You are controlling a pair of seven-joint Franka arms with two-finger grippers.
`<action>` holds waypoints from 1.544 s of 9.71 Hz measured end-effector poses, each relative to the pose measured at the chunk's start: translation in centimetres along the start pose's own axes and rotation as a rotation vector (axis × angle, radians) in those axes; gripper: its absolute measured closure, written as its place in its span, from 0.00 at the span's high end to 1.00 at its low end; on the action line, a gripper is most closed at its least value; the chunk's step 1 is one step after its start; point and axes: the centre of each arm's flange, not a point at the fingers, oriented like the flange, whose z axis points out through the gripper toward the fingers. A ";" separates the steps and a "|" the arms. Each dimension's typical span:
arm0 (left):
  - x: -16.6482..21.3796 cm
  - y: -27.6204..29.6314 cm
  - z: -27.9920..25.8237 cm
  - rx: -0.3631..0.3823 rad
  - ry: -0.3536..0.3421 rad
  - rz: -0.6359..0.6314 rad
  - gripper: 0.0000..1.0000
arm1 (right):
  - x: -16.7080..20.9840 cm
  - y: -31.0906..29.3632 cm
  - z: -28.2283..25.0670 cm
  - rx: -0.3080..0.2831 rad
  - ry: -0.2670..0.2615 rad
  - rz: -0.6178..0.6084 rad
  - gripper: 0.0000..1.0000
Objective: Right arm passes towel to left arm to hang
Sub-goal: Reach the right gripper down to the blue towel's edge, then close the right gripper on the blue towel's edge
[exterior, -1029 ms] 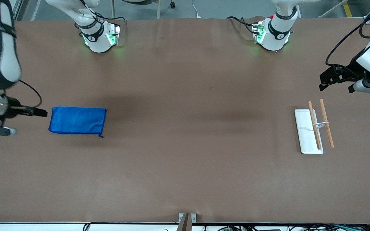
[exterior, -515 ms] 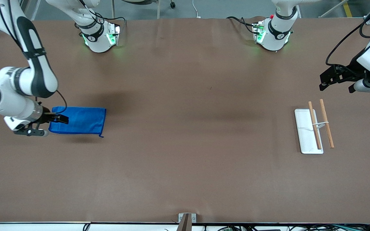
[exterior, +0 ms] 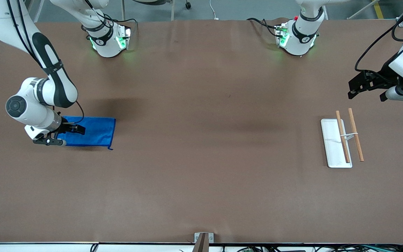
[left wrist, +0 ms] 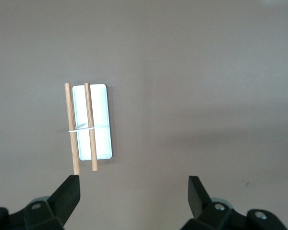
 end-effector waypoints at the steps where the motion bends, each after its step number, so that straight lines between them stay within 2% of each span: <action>1: 0.0 0.0 0.0 0.000 0.000 0.000 0.99 | -0.2 0.0 0.8 0.000 -0.010 -0.001 0.99; 7: 0.1 0.0 0.1 0.000 0.001 0.000 1.00 | -1.0 -0.2 2.8 0.000 -0.017 -0.004 0.92; 10: 0.1 0.0 -0.2 0.000 0.009 0.000 1.00 | -1.0 -0.2 2.9 0.000 -0.016 -0.004 0.75; 12: 0.1 0.0 -0.2 0.000 0.009 -0.001 1.00 | -1.0 -0.1 2.5 0.001 -0.037 -0.003 0.45; 14: 0.2 0.0 -0.2 0.000 0.009 -0.001 1.00 | -0.5 -0.1 1.6 0.005 -0.102 -0.004 0.12; 15: 0.2 0.0 -0.2 0.000 0.009 -0.002 1.00 | -0.1 -0.1 0.9 0.007 -0.134 -0.005 0.05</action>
